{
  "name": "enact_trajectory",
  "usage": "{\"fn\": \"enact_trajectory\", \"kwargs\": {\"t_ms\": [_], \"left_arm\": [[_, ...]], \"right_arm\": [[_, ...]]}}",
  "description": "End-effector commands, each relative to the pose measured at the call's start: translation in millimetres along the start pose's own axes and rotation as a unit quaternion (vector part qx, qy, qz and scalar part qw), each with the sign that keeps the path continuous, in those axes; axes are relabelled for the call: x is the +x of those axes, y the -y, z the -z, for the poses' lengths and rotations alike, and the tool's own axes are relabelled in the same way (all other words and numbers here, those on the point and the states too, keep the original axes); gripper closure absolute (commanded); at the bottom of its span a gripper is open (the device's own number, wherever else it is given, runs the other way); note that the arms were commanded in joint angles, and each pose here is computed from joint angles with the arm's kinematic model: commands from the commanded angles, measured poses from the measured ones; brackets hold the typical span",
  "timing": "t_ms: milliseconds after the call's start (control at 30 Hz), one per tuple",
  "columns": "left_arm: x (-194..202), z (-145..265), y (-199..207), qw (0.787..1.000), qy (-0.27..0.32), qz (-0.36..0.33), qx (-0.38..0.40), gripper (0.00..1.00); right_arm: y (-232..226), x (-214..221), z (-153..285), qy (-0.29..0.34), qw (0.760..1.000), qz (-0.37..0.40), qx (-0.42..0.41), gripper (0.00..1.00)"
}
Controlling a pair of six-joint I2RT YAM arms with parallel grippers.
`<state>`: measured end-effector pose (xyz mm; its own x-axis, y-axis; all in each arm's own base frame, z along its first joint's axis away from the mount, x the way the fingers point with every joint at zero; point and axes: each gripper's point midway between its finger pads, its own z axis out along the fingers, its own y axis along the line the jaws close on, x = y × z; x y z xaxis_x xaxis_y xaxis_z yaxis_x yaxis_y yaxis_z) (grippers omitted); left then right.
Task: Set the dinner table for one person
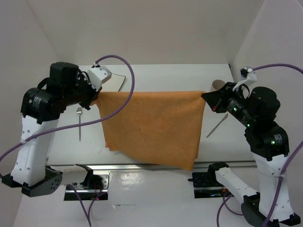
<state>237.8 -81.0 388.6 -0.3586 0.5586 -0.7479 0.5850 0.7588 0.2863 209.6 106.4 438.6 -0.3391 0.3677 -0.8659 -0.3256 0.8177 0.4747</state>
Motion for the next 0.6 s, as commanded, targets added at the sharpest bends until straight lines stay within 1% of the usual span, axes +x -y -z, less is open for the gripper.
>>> {"fn": "enact_trajectory", "kwargs": {"t_ms": [0, 33, 100, 133, 167, 233, 300, 333, 367, 400, 433, 467, 533, 567], "left_arm": [[34.6, -16.1, -31.7, 0.992, -0.103, -0.008, -0.065, 1.0], [44.9, -31.3, -31.1, 0.99, -0.128, -0.009, -0.061, 1.0], [48.5, -59.2, -38.8, 0.987, -0.143, -0.011, -0.072, 1.0], [57.2, -74.1, -36.7, 0.985, -0.161, -0.016, -0.063, 1.0], [60.3, -84.5, -38.0, 0.983, -0.171, -0.017, -0.062, 1.0], [65.6, -122.9, -37.9, 0.979, -0.196, -0.017, -0.045, 1.0], [69.4, -150.4, -40.9, 0.977, -0.21, -0.008, -0.038, 1.0], [79.3, -182.0, -42.5, 0.973, -0.229, -0.003, -0.027, 1.0], [77.3, -195.4, -51.7, 0.973, -0.228, 0.002, -0.033, 1.0], [78.6, -212.1, -53.1, 0.972, -0.233, 0.007, -0.032, 1.0], [84.8, -225.3, -64.1, 0.968, -0.247, 0.01, -0.045, 1.0], [91.6, -253.8, -70.0, 0.963, -0.264, 0.018, -0.041, 1.0], [98.5, -279.7, -77.0, 0.959, -0.279, 0.022, -0.037, 1.0], [103.3, -305.0, -78.5, 0.956, -0.289, 0.027, -0.033, 1.0]], "right_arm": [[64.4, 9.5, -23.7, 0.002, 0.991, -0.001, 0.134, 1.0], [79.3, 24.0, -39.1, -0.024, 0.988, -0.006, 0.153, 1.0], [95.0, 35.5, -56.0, -0.04, 0.984, -0.013, 0.173, 1.0], [109.5, 49.2, -73.5, -0.059, 0.98, -0.017, 0.187, 1.0], [118.2, 55.2, -82.0, -0.065, 0.978, -0.017, 0.197, 1.0], [139.4, 75.2, -108.0, -0.096, 0.971, -0.022, 0.217, 1.0], [158.0, 88.1, -130.8, -0.105, 0.967, -0.022, 0.233, 1.0], [165.4, 91.9, -140.2, -0.111, 0.965, -0.017, 0.239, 1.0], [178.7, 104.4, -161.3, -0.127, 0.961, -0.02, 0.246, 1.0], [189.7, 109.6, -170.4, -0.13, 0.956, -0.018, 0.261, 1.0], [201.8, 110.2, -178.8, -0.129, 0.953, -0.02, 0.273, 1.0], [221.1, 112.6, -197.4, -0.13, 0.949, -0.018, 0.286, 1.0], [244.1, 112.7, -212.6, -0.131, 0.945, -0.021, 0.301, 1.0], [254.6, 117.7, -231.7, -0.137, 0.943, -0.022, 0.303, 1.0]]}}
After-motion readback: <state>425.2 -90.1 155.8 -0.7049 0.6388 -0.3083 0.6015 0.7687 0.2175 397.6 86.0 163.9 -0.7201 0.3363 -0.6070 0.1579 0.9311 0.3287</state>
